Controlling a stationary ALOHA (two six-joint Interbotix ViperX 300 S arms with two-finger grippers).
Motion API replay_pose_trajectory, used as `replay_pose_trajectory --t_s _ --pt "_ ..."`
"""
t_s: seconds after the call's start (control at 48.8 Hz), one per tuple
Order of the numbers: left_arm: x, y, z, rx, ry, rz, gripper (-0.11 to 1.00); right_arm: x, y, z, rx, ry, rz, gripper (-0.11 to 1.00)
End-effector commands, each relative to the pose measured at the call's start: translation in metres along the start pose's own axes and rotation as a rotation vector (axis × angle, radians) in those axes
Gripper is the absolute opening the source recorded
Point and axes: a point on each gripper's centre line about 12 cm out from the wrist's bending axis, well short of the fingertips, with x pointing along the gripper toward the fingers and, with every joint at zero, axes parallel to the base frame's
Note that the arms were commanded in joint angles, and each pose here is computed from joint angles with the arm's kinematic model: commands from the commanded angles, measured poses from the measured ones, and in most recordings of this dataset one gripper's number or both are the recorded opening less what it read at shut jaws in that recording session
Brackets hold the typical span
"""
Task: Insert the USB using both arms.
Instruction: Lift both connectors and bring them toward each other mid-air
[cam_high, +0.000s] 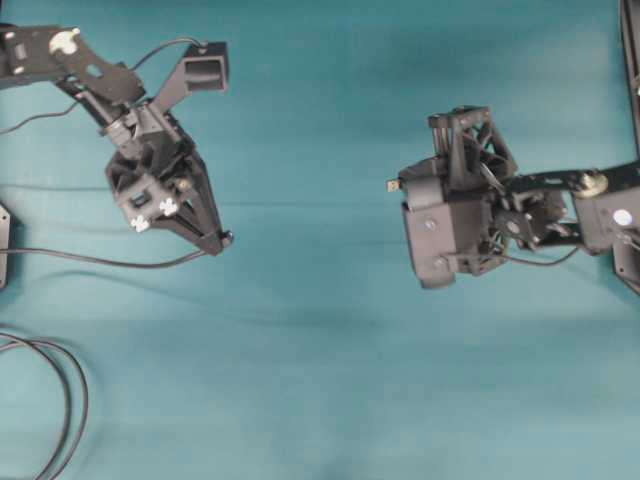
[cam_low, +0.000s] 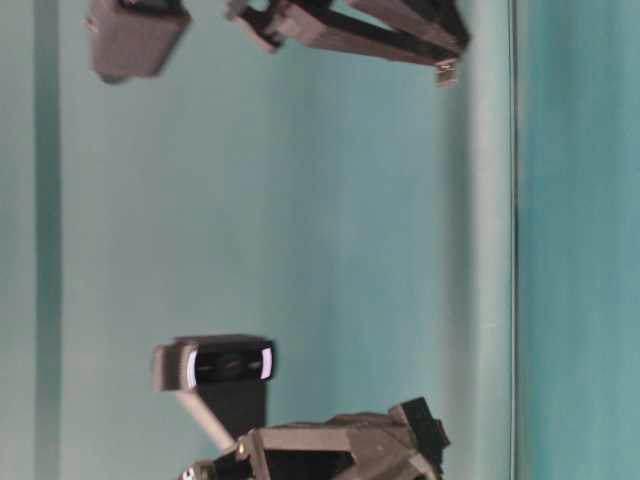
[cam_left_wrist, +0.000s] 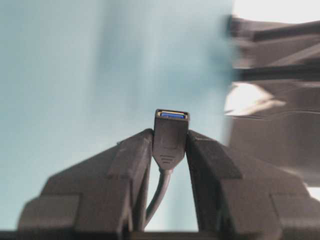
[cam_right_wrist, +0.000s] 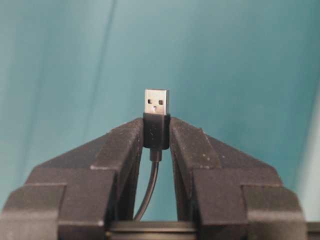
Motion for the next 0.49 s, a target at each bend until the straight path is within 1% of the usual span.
replay_pose_trajectory --t_s 0.0,0.021,0.082,0.164,0.246,0.308,0.369,0.431,0.472 --pt "-0.003 -0.001 0.010 0.000 -0.014 -0.081 0.23 -0.015 -0.003 0.007 -0.088 -0.011 -0.091 0.19" --pt "-0.003 -0.001 0.011 -0.005 -0.011 -0.094 0.23 -0.017 -0.002 0.008 -0.108 -0.003 -0.116 0.19" --pt "-0.002 0.001 0.014 -0.006 0.006 -0.125 0.23 -0.022 -0.003 0.008 -0.144 0.017 -0.197 0.19" --pt "-0.001 0.001 0.021 -0.004 0.019 -0.159 0.23 -0.025 -0.001 0.007 -0.161 0.012 -0.279 0.19" --pt "-0.002 0.002 0.029 -0.007 0.032 -0.202 0.23 -0.025 0.006 0.006 -0.178 -0.025 -0.319 0.19" --pt "-0.002 0.005 0.035 -0.025 0.049 -0.257 0.23 -0.022 0.011 0.004 -0.186 -0.029 -0.336 0.19" --pt "-0.002 0.008 0.041 -0.046 0.059 -0.308 0.23 -0.020 0.015 0.004 -0.212 -0.023 -0.351 0.19" --pt "-0.003 0.013 0.049 -0.063 0.060 -0.336 0.23 -0.019 0.015 0.008 -0.237 -0.027 -0.364 0.19" --pt "-0.003 0.015 0.054 -0.063 0.058 -0.346 0.23 -0.020 0.014 0.011 -0.257 -0.032 -0.376 0.19"
